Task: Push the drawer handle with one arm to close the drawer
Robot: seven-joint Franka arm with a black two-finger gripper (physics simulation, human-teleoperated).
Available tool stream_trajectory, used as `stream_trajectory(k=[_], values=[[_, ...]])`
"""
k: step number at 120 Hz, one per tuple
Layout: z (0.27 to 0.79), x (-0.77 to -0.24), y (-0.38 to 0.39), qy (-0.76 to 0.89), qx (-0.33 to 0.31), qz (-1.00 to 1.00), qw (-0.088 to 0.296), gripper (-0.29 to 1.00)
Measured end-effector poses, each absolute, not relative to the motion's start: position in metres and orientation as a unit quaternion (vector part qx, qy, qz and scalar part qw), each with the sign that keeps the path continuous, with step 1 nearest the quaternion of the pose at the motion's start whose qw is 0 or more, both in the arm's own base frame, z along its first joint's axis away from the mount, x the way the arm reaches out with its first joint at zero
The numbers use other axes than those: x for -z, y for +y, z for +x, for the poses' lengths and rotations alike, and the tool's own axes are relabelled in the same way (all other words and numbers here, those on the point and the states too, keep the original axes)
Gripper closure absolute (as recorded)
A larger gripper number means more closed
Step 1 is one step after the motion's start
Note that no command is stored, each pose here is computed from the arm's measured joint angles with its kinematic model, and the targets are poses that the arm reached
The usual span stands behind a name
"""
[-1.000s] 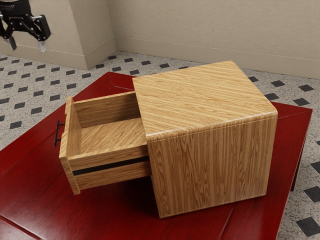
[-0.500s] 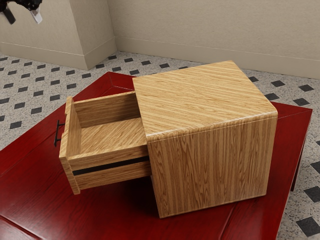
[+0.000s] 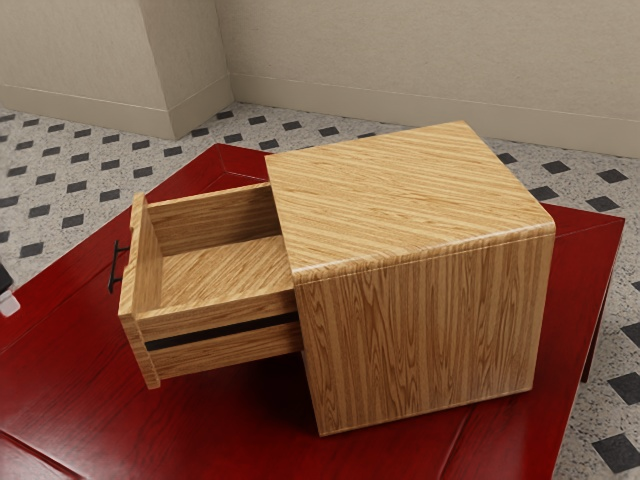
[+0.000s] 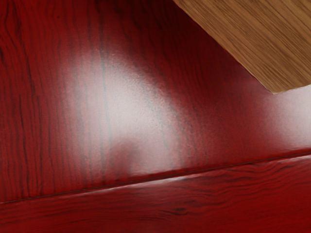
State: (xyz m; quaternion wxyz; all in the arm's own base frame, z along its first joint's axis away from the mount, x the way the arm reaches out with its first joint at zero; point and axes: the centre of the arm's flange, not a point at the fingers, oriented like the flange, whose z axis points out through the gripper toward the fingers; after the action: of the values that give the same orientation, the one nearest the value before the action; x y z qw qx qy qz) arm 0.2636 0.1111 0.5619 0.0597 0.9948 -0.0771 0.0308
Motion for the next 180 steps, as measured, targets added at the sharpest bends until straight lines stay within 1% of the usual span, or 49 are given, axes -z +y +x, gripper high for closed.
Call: stream_trajectory(k=[14, 24, 31, 37, 57, 72, 77, 88, 94, 102, 111, 122, 136, 151, 180], values=[[0.298, -0.534, 0.149, -0.154, -0.063, 0.986, 0.029, 0.02], [0.322, -0.521, 0.152, -0.227, -0.078, 0.971, 0.005, 0.02], [0.331, -0.520, 0.152, -0.268, -0.090, 0.959, -0.014, 0.02], [0.335, -0.520, 0.153, -0.296, -0.100, 0.949, -0.024, 0.02], [0.321, -0.516, 0.153, -0.366, -0.128, 0.922, 0.000, 0.03], [0.321, -0.514, 0.150, -0.417, -0.134, 0.899, 0.001, 0.04], [0.322, -0.513, 0.150, -0.428, -0.136, 0.893, 0.000, 0.11], [0.324, -0.514, 0.151, -0.447, -0.144, 0.883, -0.001, 0.35], [0.326, -0.514, 0.151, -0.454, -0.148, 0.879, 0.001, 0.46], [0.331, -0.511, 0.150, -0.461, -0.149, 0.875, 0.007, 0.57], [0.338, -0.509, 0.145, -0.469, -0.151, 0.870, 0.010, 0.65], [0.344, -0.509, 0.140, -0.479, -0.153, 0.864, 0.008, 0.70], [0.344, -0.515, 0.136, -0.489, -0.169, 0.855, 0.008, 0.74], [0.344, -0.521, 0.131, -0.504, -0.187, 0.843, 0.012, 0.77], [0.360, -0.518, 0.113, -0.523, -0.193, 0.830, 0.021, 0.78]])
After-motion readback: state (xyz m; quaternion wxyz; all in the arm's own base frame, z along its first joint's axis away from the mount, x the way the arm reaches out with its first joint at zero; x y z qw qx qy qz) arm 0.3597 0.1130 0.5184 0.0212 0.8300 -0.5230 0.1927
